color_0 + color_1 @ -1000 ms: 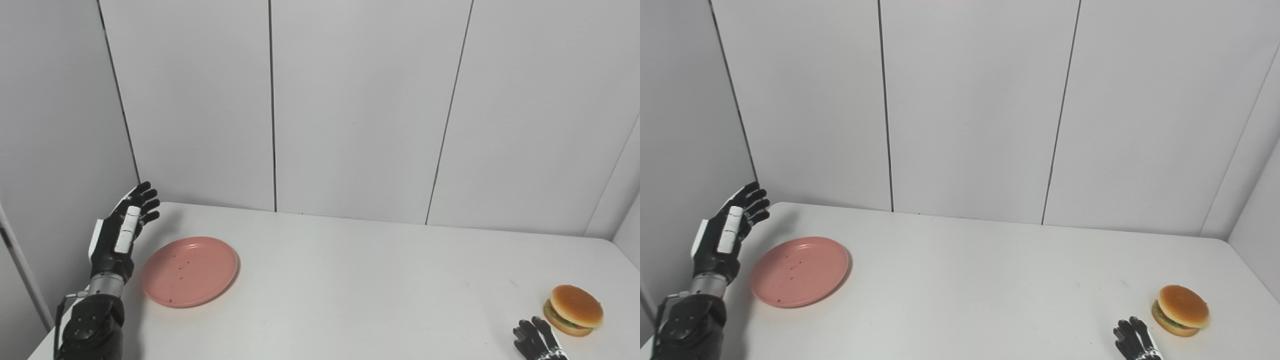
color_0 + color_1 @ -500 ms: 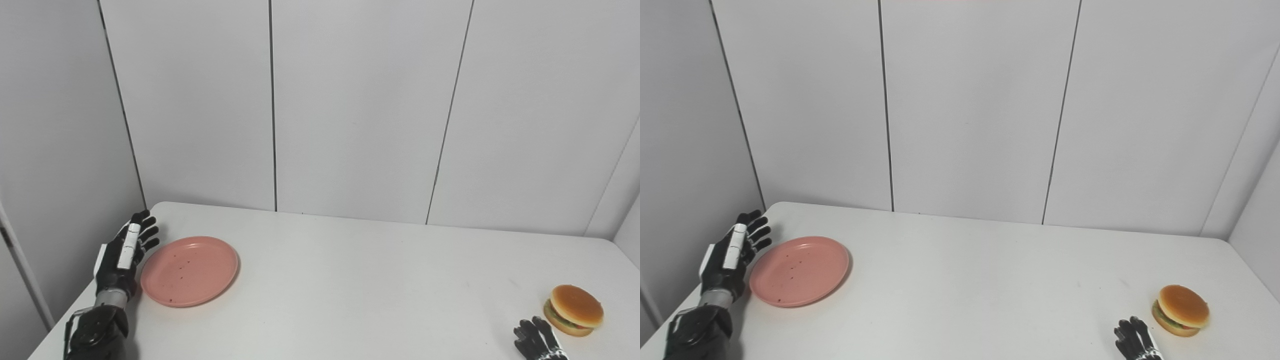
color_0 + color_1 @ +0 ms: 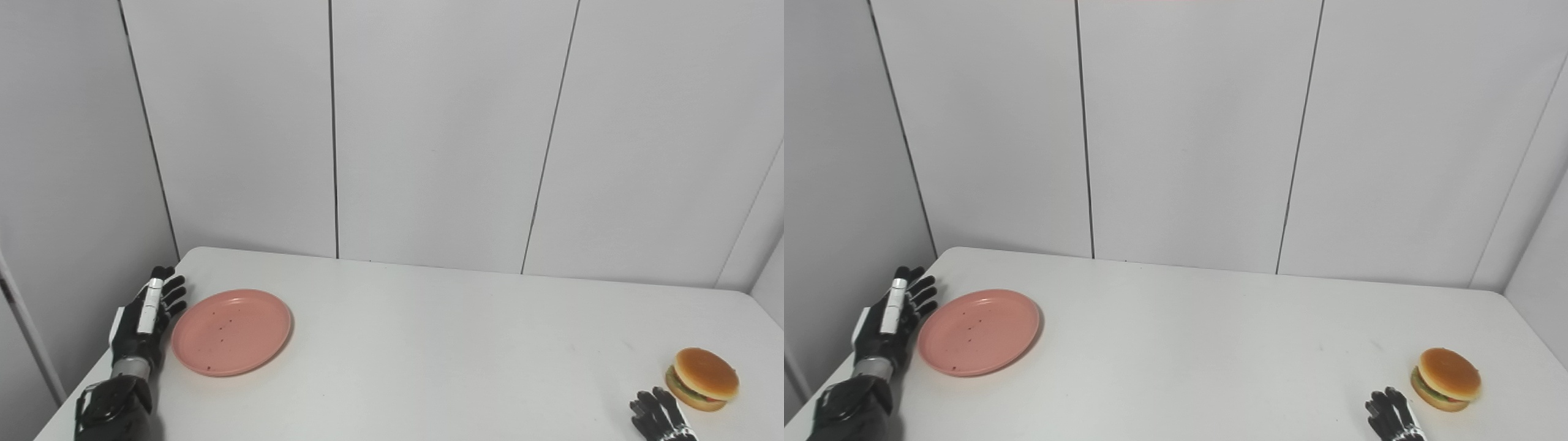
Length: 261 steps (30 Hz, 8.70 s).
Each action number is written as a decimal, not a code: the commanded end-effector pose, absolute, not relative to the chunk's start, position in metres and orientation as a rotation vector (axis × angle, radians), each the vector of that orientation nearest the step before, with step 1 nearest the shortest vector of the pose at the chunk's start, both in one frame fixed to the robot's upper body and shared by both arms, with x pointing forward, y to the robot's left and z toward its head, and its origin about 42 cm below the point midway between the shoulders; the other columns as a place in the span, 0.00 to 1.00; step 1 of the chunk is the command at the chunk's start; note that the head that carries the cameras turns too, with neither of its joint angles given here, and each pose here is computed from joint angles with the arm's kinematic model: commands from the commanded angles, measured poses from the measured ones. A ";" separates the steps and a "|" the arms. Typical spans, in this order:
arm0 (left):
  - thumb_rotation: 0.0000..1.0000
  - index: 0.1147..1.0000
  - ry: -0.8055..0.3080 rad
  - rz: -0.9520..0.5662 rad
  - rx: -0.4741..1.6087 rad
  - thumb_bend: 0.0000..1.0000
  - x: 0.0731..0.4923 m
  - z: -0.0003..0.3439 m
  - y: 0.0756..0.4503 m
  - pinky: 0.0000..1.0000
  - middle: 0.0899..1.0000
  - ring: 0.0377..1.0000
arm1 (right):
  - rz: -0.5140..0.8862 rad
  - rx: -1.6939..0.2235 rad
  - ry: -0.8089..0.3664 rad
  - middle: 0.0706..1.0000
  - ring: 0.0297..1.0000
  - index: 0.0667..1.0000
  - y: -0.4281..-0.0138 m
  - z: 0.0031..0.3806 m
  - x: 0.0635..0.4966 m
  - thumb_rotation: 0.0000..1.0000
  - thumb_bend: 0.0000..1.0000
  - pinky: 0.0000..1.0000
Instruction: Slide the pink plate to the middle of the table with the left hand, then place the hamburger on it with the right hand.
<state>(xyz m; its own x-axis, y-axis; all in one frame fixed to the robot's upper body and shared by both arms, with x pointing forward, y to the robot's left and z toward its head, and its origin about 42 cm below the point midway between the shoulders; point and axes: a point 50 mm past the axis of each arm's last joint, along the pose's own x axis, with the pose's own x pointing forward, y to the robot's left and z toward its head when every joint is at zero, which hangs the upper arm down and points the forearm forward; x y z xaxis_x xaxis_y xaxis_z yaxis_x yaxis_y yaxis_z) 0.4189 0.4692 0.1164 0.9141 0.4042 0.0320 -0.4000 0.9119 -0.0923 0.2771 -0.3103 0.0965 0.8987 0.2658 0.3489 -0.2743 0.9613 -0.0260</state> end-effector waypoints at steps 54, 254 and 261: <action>0.81 0.76 -0.131 0.137 -0.093 0.92 0.461 0.118 0.359 0.81 0.79 0.83 | 0.173 0.045 -0.163 0.96 0.96 0.98 -0.318 0.088 0.302 0.83 0.86 1.00; 0.83 0.78 -0.072 -0.238 -0.059 0.92 0.427 0.070 0.234 0.84 0.79 0.85 | -0.207 -1.428 0.051 0.84 0.83 0.82 -0.380 0.204 0.441 0.64 0.82 0.73; 0.83 0.79 -0.070 -0.235 -0.060 0.91 0.426 0.071 0.233 0.83 0.79 0.85 | -0.203 -1.392 0.037 0.82 0.79 0.80 -0.381 0.202 0.441 0.62 0.82 0.71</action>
